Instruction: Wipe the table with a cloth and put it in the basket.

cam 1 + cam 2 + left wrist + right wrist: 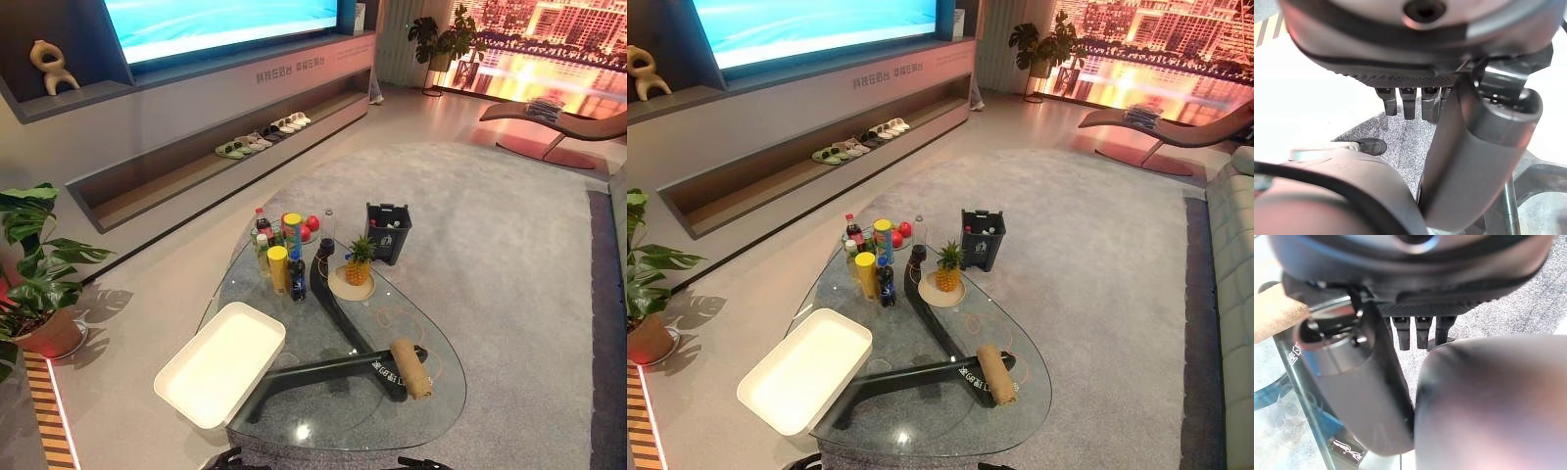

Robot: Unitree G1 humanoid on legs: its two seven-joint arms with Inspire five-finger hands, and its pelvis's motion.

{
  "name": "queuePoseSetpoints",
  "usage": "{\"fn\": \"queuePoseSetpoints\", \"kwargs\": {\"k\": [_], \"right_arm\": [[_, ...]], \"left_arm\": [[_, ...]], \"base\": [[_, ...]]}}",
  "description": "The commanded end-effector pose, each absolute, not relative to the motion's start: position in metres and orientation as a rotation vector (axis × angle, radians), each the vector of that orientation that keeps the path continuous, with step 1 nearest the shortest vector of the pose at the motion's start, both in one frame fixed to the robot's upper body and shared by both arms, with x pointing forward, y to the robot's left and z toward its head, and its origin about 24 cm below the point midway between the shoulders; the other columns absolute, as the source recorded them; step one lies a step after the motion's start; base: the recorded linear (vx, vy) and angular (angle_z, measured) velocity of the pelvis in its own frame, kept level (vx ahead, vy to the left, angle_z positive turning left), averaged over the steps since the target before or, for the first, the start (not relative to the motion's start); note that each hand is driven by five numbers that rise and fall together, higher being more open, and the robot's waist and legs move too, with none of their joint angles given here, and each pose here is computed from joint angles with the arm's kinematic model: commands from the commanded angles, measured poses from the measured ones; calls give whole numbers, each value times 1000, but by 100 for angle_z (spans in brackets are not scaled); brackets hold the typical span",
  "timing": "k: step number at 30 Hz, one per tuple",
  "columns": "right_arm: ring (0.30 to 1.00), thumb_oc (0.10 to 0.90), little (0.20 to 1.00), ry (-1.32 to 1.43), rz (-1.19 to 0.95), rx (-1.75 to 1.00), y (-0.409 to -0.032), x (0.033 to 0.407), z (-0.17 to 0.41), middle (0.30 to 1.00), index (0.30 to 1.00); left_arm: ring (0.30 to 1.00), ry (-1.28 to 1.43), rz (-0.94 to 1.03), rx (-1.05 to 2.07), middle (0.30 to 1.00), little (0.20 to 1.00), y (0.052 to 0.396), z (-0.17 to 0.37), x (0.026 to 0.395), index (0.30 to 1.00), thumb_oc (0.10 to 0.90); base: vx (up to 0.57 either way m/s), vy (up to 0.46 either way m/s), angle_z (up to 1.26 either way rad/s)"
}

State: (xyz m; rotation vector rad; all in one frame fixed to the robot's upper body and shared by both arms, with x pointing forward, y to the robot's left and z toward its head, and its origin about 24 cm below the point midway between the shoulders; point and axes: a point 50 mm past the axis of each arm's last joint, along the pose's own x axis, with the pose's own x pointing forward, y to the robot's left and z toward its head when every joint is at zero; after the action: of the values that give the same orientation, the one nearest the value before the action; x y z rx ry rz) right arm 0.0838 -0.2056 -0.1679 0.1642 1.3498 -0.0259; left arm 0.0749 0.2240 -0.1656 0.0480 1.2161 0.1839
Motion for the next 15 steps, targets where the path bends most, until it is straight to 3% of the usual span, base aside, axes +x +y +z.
{"fn": "queuePoseSetpoints", "kwargs": {"k": [1, 15], "right_arm": [[900, 800, 900, 1323, -13, 137, -201, 102, -166, 900, 900], [900, 800, 900, 1320, -7, 130, -204, 105, -164, 900, 900]], "left_arm": [[900, 1156, 138, 8, 900, 900, 205, -163, 107, 900, 800], [900, 1146, 122, 4, 900, 900, 205, -162, 112, 900, 800]], "base": [[0, 0, 0], [-13, 1, 0]]}}
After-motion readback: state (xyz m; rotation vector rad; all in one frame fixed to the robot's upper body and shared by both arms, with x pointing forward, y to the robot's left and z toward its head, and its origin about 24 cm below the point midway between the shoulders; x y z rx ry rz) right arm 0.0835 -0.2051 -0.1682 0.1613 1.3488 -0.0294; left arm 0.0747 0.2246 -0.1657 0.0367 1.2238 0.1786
